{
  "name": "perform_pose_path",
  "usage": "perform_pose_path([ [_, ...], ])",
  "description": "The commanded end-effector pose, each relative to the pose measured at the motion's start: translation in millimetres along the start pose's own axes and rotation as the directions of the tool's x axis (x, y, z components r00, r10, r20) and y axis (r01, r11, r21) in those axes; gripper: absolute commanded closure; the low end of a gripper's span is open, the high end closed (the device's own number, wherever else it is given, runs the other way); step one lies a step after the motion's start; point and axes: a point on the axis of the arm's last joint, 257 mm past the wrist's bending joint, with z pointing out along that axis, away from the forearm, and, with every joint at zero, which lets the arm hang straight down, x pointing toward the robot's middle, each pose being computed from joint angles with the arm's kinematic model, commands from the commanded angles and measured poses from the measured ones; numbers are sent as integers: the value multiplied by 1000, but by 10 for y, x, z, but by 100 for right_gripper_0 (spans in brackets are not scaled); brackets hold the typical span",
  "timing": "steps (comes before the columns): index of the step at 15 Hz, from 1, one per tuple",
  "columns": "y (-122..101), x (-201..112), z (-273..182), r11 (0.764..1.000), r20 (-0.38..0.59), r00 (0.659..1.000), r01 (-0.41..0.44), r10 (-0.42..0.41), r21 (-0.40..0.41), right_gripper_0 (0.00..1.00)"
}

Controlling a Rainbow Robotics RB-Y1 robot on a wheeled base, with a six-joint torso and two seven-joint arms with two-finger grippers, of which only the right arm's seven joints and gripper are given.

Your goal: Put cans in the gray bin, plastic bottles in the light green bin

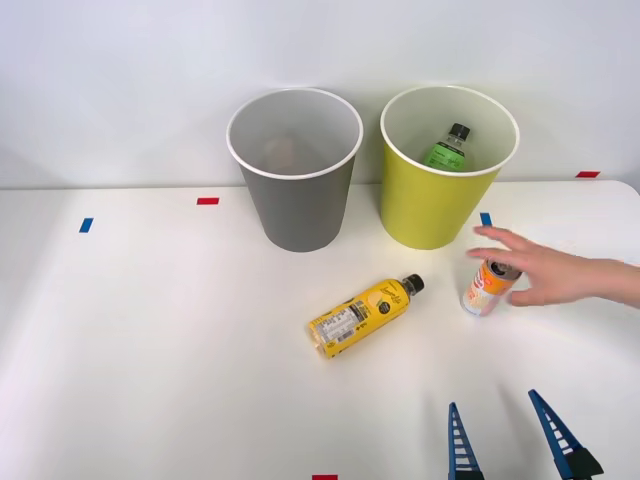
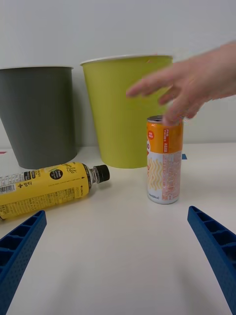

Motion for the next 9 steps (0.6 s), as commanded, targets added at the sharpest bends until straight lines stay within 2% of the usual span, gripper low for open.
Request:
perform_pose_path([
  [1, 0, 0, 0, 1000, 0, 1000, 0, 0, 0, 0],
  [9, 0, 0, 0, 1000, 0, 1000, 0, 0, 0, 0],
])
